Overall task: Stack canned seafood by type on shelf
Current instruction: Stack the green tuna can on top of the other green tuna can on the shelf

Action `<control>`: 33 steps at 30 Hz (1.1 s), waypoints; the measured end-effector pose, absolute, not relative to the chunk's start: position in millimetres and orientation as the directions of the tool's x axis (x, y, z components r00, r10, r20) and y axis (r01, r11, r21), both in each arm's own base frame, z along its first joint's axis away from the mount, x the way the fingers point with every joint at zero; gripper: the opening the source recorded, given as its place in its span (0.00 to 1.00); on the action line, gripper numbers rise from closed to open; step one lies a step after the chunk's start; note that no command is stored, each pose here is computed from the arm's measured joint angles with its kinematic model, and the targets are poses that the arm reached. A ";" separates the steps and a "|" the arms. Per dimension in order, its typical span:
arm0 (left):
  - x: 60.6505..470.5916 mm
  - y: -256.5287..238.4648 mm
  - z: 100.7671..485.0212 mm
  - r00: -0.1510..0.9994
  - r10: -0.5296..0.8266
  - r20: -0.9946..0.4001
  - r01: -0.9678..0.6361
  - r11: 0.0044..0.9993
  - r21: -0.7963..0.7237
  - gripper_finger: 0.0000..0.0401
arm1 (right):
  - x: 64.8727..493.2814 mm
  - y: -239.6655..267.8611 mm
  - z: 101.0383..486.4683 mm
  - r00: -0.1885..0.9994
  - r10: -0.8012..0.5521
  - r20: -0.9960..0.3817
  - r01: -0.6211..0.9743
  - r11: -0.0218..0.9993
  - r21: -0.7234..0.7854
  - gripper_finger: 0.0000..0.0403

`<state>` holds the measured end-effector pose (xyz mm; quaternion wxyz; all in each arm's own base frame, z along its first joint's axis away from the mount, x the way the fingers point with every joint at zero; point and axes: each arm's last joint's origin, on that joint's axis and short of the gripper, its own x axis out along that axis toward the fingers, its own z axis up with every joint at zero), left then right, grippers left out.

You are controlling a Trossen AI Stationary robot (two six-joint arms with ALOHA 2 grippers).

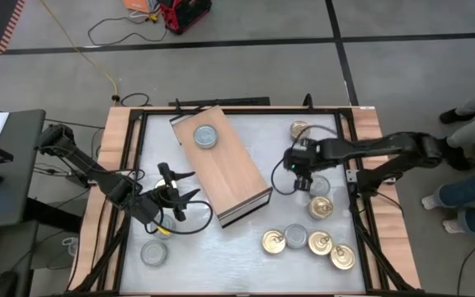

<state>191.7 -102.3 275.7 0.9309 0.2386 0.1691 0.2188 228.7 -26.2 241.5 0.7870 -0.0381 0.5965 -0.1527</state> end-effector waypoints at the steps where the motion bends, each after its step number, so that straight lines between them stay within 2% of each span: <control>1: 191.8 -102.4 275.6 0.849 0.484 -0.212 -0.323 0.793 0.517 0.61 | 227.6 -30.4 246.2 0.262 -0.278 -0.924 0.184 0.954 -0.235 0.24; 5: 191.4 -103.4 275.6 0.856 0.470 -0.217 -0.311 0.802 0.509 0.61 | 223.8 -51.9 252.9 0.272 -0.267 -0.925 0.188 0.957 -0.221 0.49; 9: 188.7 -107.0 277.6 0.896 0.369 -0.247 -0.221 0.853 0.473 0.61 | 228.6 -73.2 243.6 0.249 -0.254 -0.935 0.168 0.962 -0.217 0.73; 11: 186.8 -107.9 279.1 0.915 0.302 -0.267 -0.158 0.878 0.452 0.61 | 233.5 -80.7 236.4 0.249 -0.216 -0.944 0.120 0.974 -0.191 0.80; 14: 183.0 -106.5 284.0 0.932 0.241 -0.270 -0.110 0.899 0.424 0.61 | 241.1 -91.6 230.8 0.226 -0.211 -0.951 0.083 0.977 -0.197 0.85; 18: 175.0 -100.8 290.1 0.936 0.235 -0.262 -0.111 0.904 0.412 0.61 | 244.4 -101.1 224.3 0.203 -0.149 -0.968 0.068 0.988 -0.138 0.83; 25: 169.1 -96.5 291.4 0.932 0.237 -0.275 -0.121 0.917 0.381 0.61 | 248.3 -105.2 201.5 0.084 -0.090 -0.992 0.052 0.995 -0.086 0.71; 29: 170.6 -97.4 289.9 0.930 0.240 -0.280 -0.123 0.918 0.378 0.61 | 250.2 -106.1 197.0 0.069 -0.086 -0.994 0.052 0.995 -0.083 0.59; 33: 170.9 -96.8 293.4 0.931 0.270 -0.246 -0.167 0.914 0.368 0.61 | 249.3 -105.7 199.1 0.075 -0.090 -0.993 0.052 0.995 -0.086 0.42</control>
